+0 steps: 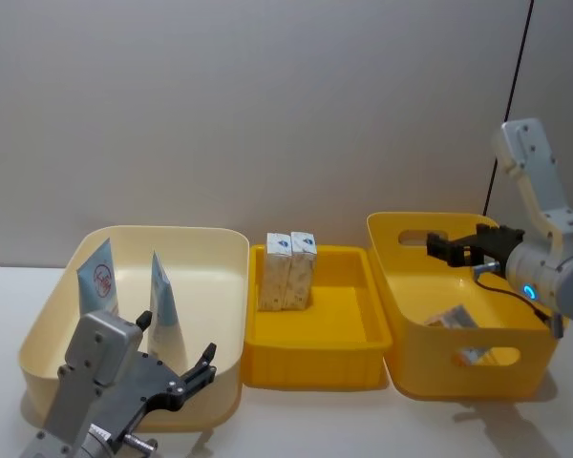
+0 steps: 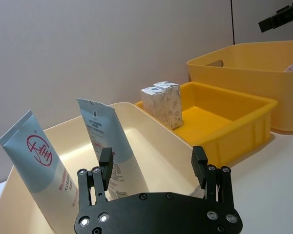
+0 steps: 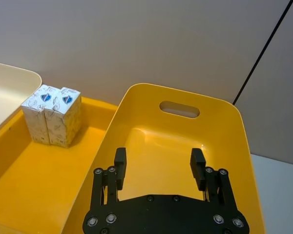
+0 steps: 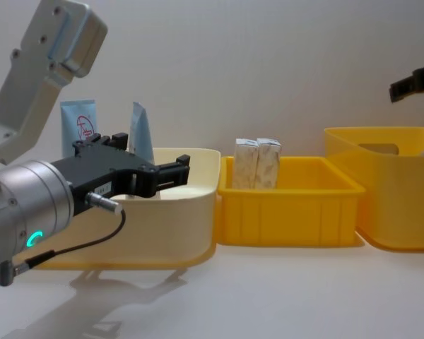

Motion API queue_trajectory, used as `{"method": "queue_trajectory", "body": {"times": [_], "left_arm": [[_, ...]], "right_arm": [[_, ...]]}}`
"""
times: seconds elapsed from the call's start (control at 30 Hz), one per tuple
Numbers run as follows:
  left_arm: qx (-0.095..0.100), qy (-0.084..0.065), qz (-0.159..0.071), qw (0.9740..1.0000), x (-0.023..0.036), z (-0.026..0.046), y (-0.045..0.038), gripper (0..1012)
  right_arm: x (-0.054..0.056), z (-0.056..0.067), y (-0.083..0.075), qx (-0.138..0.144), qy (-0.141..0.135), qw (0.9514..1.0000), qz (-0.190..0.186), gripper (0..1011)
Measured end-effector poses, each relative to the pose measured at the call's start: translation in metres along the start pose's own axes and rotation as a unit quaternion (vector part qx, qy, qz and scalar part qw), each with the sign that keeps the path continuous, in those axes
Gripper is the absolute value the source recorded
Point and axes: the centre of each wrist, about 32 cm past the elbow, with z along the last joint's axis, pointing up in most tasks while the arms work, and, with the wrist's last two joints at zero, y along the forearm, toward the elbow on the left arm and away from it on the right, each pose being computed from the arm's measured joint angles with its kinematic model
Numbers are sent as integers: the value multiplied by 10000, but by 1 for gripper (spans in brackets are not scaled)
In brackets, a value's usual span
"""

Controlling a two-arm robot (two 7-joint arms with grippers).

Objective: Bimanual collaborative sorting of washing and personal care products

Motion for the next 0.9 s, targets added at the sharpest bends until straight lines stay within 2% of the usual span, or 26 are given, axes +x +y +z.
{"method": "queue_trajectory", "body": {"times": [0.03, 0.3, 0.53, 0.73, 0.9], "left_arm": [[0, 0, 0, 10000, 0, 0, 0, 1002], [0, 0, 0, 10000, 0, 0, 0, 1002], [-9, 19, 3, 10000, 17, 8, -28, 1002], [40, 76, -9, 10000, 59, 16, -106, 1002], [113, 142, -28, 9998, 109, -5, -190, 1002]], "right_arm": [[-2, -7, 10, -27, 8, 10000, 14, 832], [-6, -24, 44, -121, 35, 9999, 59, 1001], [-9, -34, 61, -176, 50, 9998, 88, 1001], [-10, -39, 67, -195, 55, 9997, 98, 1001], [-11, -43, 72, -209, 58, 9997, 103, 1001]]}}
